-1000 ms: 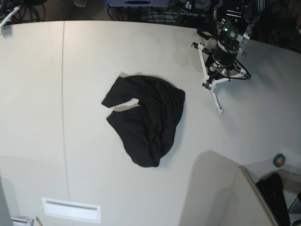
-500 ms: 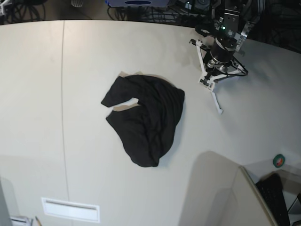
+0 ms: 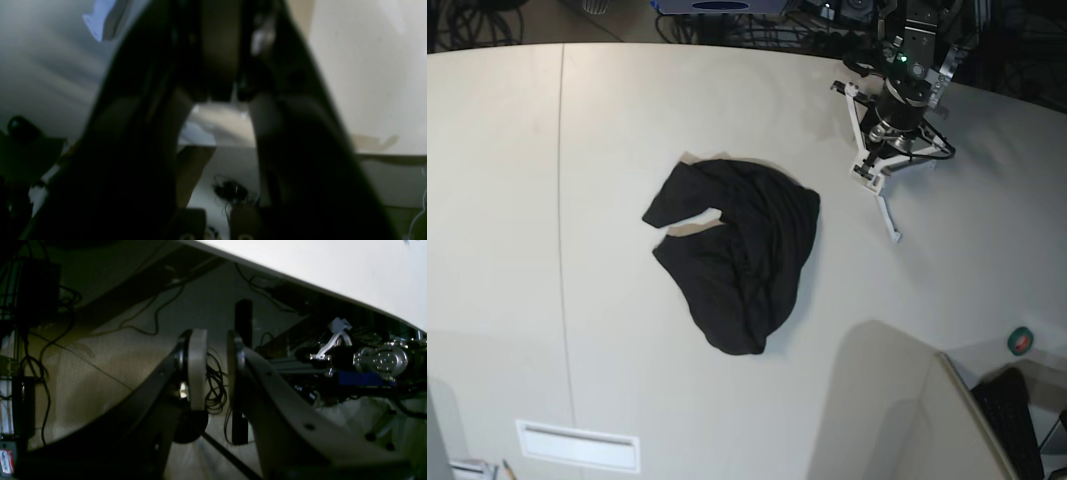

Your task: Layout the t-shirt on the table in an organized manner, then fold the t-shirt properly

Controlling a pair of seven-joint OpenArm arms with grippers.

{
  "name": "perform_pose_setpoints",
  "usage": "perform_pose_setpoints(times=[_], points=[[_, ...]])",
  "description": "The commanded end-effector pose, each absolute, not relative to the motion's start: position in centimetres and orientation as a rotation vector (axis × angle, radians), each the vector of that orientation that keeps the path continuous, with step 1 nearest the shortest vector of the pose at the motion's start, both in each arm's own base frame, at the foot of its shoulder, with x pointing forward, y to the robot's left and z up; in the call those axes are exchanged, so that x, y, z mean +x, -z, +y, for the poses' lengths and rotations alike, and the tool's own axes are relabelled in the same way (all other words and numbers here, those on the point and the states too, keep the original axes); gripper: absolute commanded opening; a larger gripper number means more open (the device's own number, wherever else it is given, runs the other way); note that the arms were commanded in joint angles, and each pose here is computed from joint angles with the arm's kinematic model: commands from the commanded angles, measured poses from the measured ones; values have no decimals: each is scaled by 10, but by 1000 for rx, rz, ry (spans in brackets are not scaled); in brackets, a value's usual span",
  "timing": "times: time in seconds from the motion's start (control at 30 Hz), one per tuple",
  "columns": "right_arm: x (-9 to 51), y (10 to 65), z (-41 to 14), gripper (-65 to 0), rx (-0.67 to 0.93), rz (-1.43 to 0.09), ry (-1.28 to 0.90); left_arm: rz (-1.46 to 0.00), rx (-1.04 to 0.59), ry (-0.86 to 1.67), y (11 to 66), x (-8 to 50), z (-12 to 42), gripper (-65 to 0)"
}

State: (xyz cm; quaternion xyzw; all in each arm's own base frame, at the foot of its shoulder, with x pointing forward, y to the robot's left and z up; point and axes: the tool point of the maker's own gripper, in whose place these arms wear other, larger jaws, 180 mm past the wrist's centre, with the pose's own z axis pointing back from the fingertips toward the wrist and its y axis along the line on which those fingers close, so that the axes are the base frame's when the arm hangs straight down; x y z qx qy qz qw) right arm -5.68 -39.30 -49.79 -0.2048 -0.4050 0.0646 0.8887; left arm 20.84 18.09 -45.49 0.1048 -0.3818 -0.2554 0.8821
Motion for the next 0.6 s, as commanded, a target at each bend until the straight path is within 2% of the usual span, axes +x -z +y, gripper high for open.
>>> perform_pose_setpoints(times=[0.0, 0.27, 0.4, 0.57], points=[[-49, 482, -413, -536, -466, -882, -149, -827, 230, 534, 448, 214, 182, -650], [5, 467, -418, -533, -448, -1030, -200, -826, 232, 537, 447, 214, 182, -650], [38, 457, -425, -477, -461, -1102, -219, -826, 228, 542, 448, 214, 180, -650], [68, 447, -442, -473, -490, -1137, -238, -822, 225, 544, 449, 213, 179, -650]])
